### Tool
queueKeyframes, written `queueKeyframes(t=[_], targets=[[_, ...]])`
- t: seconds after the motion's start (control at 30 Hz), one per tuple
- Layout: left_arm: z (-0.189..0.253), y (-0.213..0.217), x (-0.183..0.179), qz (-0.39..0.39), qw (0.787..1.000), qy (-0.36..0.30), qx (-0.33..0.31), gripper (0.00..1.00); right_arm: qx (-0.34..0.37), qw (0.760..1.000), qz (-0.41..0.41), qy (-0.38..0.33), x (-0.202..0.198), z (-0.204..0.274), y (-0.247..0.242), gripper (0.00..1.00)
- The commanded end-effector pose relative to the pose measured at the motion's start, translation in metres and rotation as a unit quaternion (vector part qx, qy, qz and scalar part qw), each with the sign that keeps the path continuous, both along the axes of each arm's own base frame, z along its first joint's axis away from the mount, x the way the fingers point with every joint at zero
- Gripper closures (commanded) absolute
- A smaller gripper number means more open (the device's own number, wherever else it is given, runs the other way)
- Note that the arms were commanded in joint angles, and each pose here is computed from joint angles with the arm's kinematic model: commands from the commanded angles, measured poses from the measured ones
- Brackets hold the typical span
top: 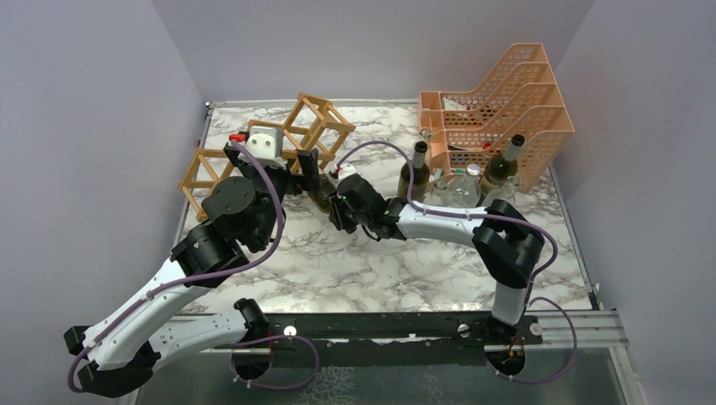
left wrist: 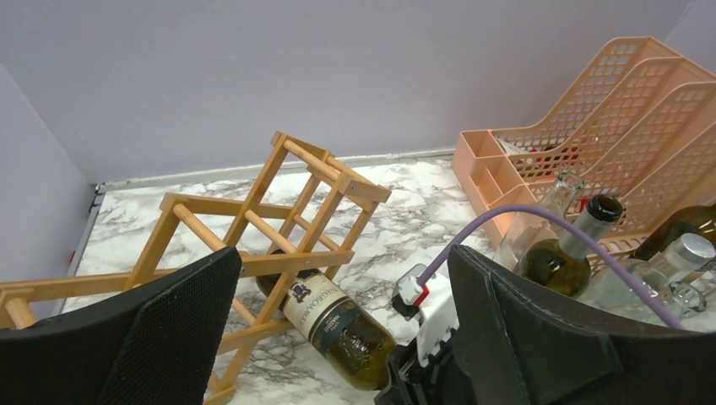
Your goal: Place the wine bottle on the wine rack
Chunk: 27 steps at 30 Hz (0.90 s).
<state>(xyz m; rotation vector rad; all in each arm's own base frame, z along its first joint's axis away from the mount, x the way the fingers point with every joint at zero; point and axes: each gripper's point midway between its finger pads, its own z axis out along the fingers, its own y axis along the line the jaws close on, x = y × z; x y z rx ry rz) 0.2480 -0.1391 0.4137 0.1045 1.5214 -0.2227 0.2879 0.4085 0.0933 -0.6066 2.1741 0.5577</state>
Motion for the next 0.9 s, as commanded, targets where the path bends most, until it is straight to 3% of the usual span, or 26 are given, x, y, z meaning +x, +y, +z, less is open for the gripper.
queueKeyframes(t=[0.0,0.2,0.4,0.87], targets=[[0.012,-0.007,-0.002,-0.02,1.0,-0.002,-0.006,0.01,0.102,0.989,0.0,-0.108,0.035,0.078,0.042,0.99],[0.015,-0.018,-0.004,-0.045,0.999,0.003,-0.005,0.01,0.096,0.987,0.053,-0.12,0.039,0.076,0.063,0.99],[0.019,-0.02,-0.003,-0.05,0.999,0.003,-0.005,0.01,0.096,0.987,0.045,-0.12,0.054,0.075,0.073,0.99],[0.029,-0.016,-0.006,-0.047,0.999,0.002,-0.006,0.01,0.116,0.985,-0.093,-0.085,0.092,0.055,0.076,0.96]])
